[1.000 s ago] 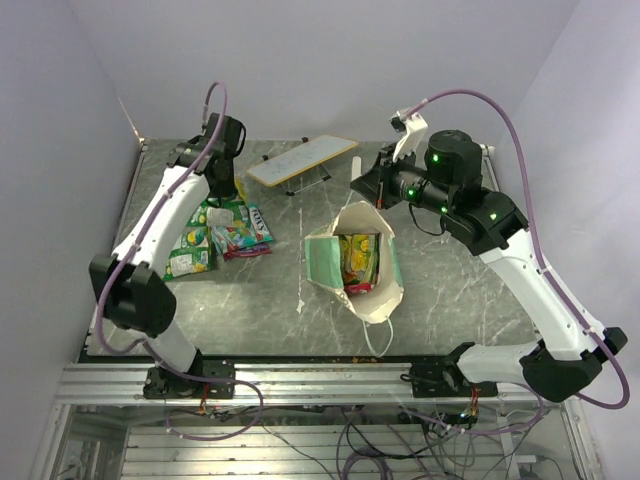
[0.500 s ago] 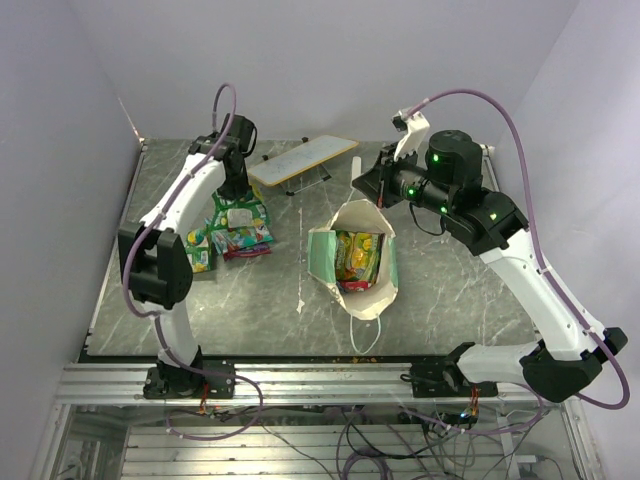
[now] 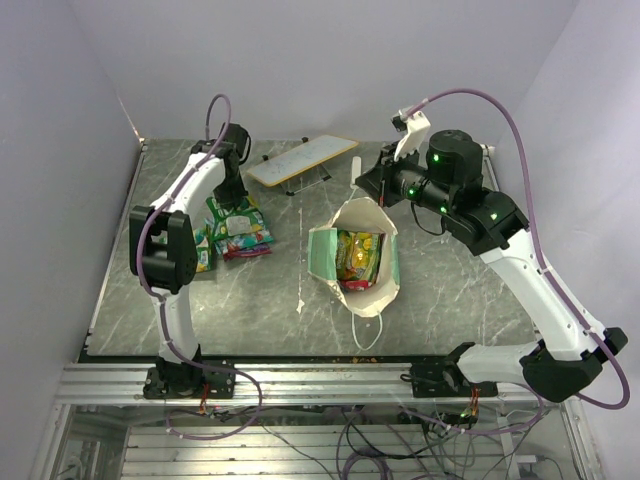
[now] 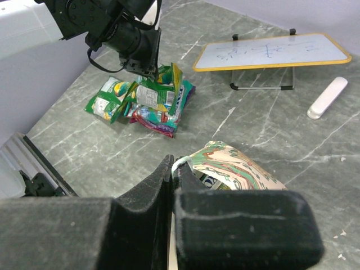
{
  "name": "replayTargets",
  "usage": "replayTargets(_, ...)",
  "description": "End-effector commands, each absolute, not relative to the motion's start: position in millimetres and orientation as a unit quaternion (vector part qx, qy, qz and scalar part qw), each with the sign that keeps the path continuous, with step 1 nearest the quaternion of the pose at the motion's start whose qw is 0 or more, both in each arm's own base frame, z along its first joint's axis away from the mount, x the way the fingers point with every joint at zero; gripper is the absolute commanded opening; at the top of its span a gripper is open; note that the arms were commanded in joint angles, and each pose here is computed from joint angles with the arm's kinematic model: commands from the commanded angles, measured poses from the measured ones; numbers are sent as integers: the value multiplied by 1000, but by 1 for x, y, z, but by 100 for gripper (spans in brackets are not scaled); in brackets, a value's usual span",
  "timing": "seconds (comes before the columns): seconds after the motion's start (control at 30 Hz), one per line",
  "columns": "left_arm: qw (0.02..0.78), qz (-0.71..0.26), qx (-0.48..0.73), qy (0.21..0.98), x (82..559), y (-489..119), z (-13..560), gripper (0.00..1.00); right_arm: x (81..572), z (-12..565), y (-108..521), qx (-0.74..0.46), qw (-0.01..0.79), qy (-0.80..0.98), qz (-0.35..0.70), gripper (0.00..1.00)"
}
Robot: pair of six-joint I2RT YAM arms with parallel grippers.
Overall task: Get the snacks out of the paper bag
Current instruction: Place the snack at the center of the board, then adjust the paper bag at the center of the board.
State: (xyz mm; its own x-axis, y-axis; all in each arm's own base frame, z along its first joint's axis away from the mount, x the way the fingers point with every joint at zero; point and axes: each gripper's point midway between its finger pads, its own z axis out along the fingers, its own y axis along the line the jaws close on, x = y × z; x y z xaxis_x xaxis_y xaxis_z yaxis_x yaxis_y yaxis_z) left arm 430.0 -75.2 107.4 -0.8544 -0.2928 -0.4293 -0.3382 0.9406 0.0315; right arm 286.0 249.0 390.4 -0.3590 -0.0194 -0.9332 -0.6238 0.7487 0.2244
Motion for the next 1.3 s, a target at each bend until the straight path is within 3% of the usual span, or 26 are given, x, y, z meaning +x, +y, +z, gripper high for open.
replayTargets(0.0, 210, 30, -185, 960, 432, -82, 96, 24, 288, 423, 245, -208, 574, 738, 287, 0)
replayTargets(0.5, 176, 15, -201, 963, 411, -86, 69, 68, 289, 421, 242, -218, 580, 736, 273, 0)
replayTargets(0.83, 277, 7, -195, 941, 420, -76, 165, 97, 286, 422, 242, -219, 580, 733, 279, 0)
replayTargets(1.07, 376, -84, -184, 904, 403, -113, 245, 98, 281, 419, 250, -231, 567, 731, 301, 0)
replayTargets(1.27, 442, -189, -92, 872, 349, -181, 288, 95, 258, 414, 279, -290, 536, 695, 381, 0)
